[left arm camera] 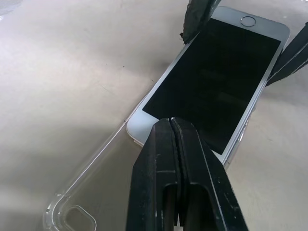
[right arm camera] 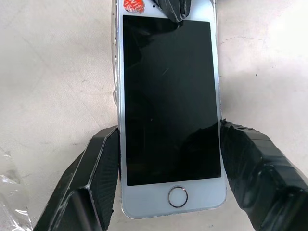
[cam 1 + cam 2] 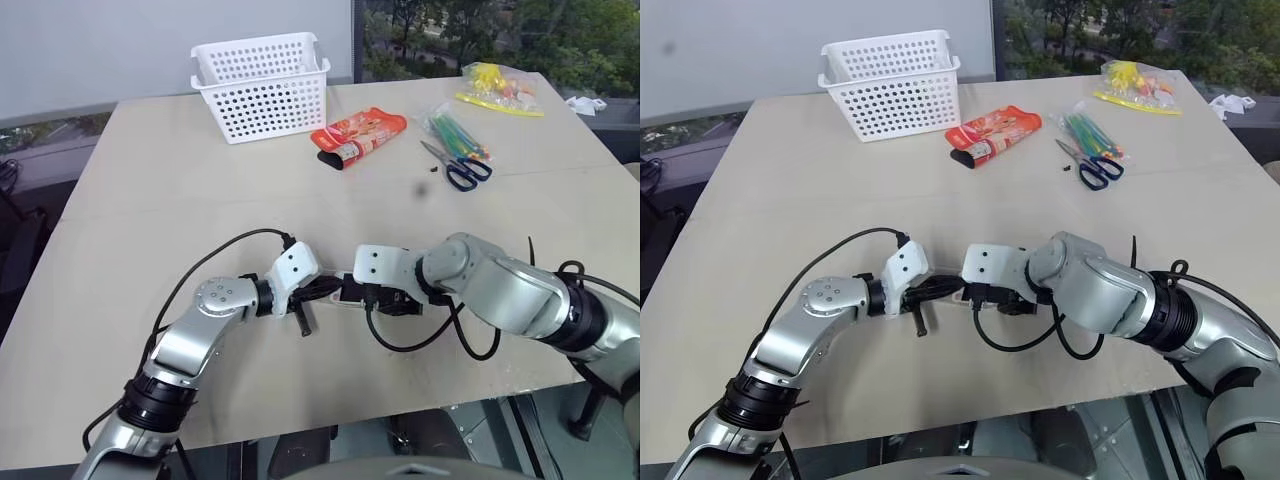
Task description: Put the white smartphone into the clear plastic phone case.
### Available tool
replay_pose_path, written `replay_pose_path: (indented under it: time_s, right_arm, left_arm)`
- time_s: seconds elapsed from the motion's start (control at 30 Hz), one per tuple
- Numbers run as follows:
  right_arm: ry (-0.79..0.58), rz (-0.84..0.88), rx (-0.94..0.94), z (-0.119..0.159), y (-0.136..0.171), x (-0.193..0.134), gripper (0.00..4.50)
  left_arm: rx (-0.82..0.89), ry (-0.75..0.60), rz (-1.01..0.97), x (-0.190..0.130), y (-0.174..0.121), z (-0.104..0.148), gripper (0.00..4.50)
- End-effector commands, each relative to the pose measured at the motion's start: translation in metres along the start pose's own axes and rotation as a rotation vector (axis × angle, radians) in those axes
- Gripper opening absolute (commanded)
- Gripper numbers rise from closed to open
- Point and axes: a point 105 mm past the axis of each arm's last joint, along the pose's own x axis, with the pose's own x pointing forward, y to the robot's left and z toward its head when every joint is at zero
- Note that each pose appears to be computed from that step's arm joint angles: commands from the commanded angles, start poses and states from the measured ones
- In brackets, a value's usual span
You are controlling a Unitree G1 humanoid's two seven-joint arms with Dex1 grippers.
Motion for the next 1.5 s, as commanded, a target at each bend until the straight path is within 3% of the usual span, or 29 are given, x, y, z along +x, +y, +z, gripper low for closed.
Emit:
replay_pose_path:
  time_s: [0.03, 0.17, 0.47, 0.67, 0.83, 0.97, 1.0, 1.2, 1.33, 1.5]
  right_arm:
    - [-0.068, -0.02, -0.062, 0.019, -0.004, -0.002, 2.93]
    - [-0.105, -0.047, -0.069, 0.023, -0.011, -0.003, 4.49]
    - [-0.224, -0.123, 0.007, 0.034, -0.027, -0.02, 4.49]
    - [-0.23, -0.083, 0.092, 0.003, -0.018, -0.05, 4.49]
    - [-0.083, -0.045, 0.128, -0.045, -0.001, -0.039, 2.29]
    - [-0.042, -0.046, 0.103, -0.054, 0.0, -0.036, 0.4]
    - [-0.029, -0.046, 0.087, -0.056, 0.0, -0.035, 0.12]
    - [-0.01, -0.054, 0.03, -0.055, -0.005, -0.034, 0.04]
    - [-0.018, -0.056, 0.011, -0.049, -0.008, -0.033, 0.04]
    - [-0.017, -0.056, 0.003, -0.048, -0.009, -0.03, 0.04]
  left_arm:
    - [-0.047, 0.061, -0.036, 0.007, -0.012, -0.019, 0.0]
    - [-0.054, 0.059, -0.041, 0.009, -0.016, -0.02, 0.0]
    - [-0.057, 0.074, -0.048, 0.008, -0.02, -0.024, 0.0]
    - [-0.056, 0.077, -0.045, 0.007, -0.02, -0.026, 0.0]
    - [-0.038, 0.033, -0.025, 0.004, -0.012, -0.015, 0.0]
    - [-0.007, -0.071, 0.031, -0.004, 0.003, 0.016, 0.0]
    - [0.004, -0.094, 0.042, -0.008, 0.007, 0.025, 0.0]
    - [0.082, -0.08, 0.107, -0.038, 0.031, 0.048, 0.0]
    - [0.112, 0.077, 0.193, -0.068, 0.053, 0.029, 0.0]
    - [0.066, 0.219, 0.159, -0.075, 0.042, -0.013, 0.0]
